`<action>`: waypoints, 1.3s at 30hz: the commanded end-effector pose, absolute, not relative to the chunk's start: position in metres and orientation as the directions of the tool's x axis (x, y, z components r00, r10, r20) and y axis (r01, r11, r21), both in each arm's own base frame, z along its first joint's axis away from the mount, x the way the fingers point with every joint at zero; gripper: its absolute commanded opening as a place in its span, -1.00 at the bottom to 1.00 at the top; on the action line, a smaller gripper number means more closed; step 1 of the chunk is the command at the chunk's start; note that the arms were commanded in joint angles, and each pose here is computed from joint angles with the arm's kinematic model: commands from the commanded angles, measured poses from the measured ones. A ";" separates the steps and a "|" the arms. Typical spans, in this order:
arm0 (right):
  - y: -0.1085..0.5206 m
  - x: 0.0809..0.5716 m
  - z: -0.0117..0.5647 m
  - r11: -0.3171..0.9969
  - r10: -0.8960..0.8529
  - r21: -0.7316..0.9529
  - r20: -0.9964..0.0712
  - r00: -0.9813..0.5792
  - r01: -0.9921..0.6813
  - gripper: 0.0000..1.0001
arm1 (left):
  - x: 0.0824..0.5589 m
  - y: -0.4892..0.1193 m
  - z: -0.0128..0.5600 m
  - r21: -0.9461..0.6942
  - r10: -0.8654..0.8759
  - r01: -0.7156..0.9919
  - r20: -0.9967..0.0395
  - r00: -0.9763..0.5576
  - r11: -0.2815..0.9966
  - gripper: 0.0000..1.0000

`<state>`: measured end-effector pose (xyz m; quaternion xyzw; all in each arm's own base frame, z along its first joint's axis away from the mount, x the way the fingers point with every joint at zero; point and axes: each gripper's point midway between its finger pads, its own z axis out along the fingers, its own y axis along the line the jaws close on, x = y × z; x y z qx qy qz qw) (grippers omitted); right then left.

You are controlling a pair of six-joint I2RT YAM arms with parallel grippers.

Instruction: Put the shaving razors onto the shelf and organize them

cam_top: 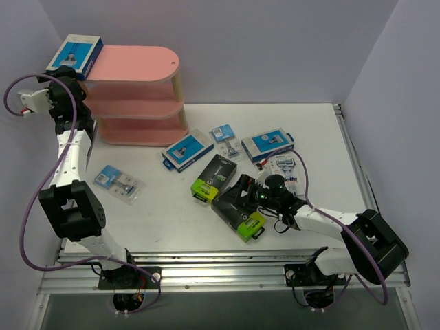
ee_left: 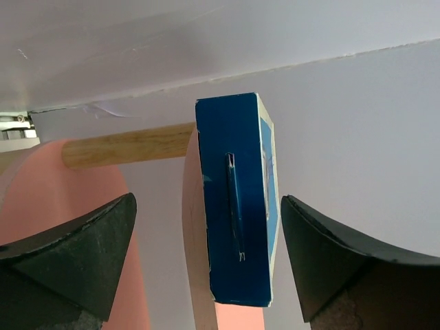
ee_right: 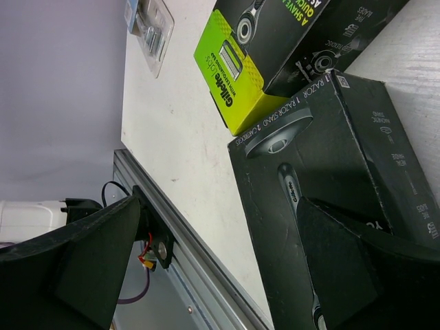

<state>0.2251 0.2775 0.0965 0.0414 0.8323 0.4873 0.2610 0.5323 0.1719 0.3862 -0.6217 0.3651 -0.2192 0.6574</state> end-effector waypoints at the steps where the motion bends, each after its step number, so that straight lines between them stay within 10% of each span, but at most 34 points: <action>1: 0.267 0.222 0.085 0.559 0.328 0.814 -0.393 -0.859 -0.159 0.88 | 0.522 0.168 0.426 -0.973 -0.742 -0.125 -0.227 0.631 0.192 0.88; 39: 0.252 0.209 0.073 0.573 0.352 0.809 -0.384 -0.853 -0.128 0.96 | 0.489 0.159 0.403 -0.934 -0.775 -0.254 -0.350 0.526 0.249 0.88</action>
